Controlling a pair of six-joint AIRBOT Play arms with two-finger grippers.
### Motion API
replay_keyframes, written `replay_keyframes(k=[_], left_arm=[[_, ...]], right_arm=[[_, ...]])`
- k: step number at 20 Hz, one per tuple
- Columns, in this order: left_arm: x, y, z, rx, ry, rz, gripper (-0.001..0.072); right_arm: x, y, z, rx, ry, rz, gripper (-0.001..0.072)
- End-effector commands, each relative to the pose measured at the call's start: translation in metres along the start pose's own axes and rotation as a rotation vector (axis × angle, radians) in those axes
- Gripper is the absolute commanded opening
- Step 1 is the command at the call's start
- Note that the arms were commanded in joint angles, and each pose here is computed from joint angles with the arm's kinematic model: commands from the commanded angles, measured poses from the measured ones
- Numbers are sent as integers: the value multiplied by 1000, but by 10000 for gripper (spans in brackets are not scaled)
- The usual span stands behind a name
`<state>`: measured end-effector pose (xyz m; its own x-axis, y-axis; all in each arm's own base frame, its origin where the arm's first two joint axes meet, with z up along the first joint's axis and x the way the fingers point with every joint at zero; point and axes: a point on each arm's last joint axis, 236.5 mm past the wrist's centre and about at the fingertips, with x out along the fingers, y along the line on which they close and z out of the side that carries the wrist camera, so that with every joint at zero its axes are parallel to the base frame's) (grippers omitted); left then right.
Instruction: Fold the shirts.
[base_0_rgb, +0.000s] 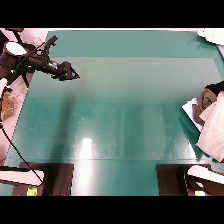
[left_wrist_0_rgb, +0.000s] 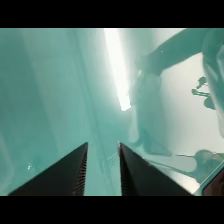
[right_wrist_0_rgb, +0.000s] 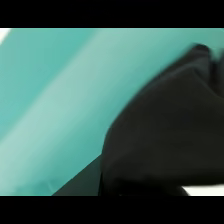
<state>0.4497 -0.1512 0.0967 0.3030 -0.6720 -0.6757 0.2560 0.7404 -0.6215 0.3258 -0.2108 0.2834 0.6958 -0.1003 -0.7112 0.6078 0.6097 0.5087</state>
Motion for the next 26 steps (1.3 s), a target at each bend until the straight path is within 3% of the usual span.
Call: replay_keyframes(k=[1,11,15,22,23,24,25,26], left_arm=[[0,-3,1,-2,-5,-11,248],[-1,-14,-6,-9,27,-57,247],[-1,-15,-7,-10,29,-62,248],[-1,-14,-5,-9,22,-59,247],[-1,-14,-5,-9,23,-59,248],[-1,-14,-5,-9,22,-59,248],[-1,-14,-4,-10,19,-59,248],[-1,-14,-4,-9,19,-58,248]], right_arm=[[-25,-50,-34,55,55,-191,19],[10,-164,-187,324,297,-396,20],[-4,-214,-223,337,304,-601,20],[13,-221,-248,352,335,-585,25],[17,-216,-245,353,325,-559,53],[20,-212,-243,356,318,-534,239],[24,-206,-240,358,308,-507,568],[25,-202,-238,360,301,-488,710]])
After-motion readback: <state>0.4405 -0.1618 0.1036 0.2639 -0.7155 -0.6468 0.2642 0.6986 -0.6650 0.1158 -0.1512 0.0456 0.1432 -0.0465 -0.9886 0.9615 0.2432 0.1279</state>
